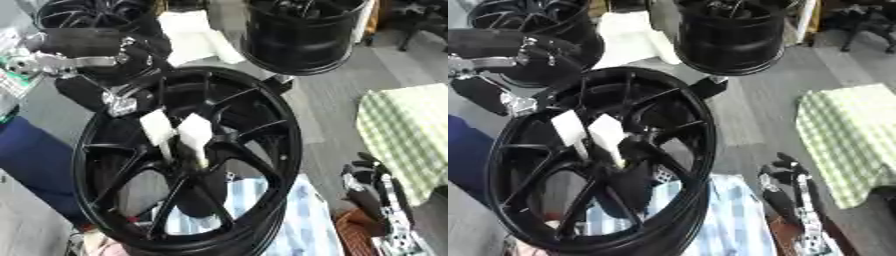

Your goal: Pull the pin out of the wheel hub.

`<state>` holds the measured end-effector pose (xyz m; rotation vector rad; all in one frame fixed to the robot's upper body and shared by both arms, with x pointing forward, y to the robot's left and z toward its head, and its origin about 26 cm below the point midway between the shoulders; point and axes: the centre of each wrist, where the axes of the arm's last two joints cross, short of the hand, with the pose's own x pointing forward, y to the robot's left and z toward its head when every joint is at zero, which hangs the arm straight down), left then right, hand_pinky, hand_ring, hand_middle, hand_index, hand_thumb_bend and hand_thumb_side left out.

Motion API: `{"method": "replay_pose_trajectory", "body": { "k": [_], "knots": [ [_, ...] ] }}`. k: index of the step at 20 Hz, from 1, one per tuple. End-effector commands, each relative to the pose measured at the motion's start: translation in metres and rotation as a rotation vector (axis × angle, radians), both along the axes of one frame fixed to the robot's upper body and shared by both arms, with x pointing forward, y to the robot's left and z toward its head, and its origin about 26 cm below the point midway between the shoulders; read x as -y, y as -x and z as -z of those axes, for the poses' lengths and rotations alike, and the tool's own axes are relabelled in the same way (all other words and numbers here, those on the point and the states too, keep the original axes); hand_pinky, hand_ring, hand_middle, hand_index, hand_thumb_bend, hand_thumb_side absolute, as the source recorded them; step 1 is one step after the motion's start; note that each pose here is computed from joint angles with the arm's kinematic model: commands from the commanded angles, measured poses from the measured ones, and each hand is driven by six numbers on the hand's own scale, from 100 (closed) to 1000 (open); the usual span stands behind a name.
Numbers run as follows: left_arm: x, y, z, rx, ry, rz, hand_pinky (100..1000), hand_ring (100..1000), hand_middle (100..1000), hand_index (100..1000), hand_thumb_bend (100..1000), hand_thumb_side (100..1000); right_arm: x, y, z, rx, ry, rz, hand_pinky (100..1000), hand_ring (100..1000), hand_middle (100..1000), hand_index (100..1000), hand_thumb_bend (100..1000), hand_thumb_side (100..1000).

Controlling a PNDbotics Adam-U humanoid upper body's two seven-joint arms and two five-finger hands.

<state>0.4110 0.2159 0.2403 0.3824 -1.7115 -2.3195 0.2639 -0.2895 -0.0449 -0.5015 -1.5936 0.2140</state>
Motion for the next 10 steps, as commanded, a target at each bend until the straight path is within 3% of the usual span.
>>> {"method": "replay_pose_trajectory", "body": {
  "k": [1, 10],
  "knots": [
    [-0.001, -0.001, -0.003, 0.044, -0.444, 0.269, 492, 1000, 772, 935, 213, 760, 0.004, -0.004, -0.007, 0.018, 0.024, -0.013, 740, 684, 724, 881, 149, 429],
    [-0.007, -0.002, 0.014, 0.018, -0.502, 0.240, 485, 1000, 758, 920, 249, 695, 0.004, -0.005, -0.007, 0.021, 0.024, -0.017, 740, 685, 724, 881, 151, 430]
  ]
}}
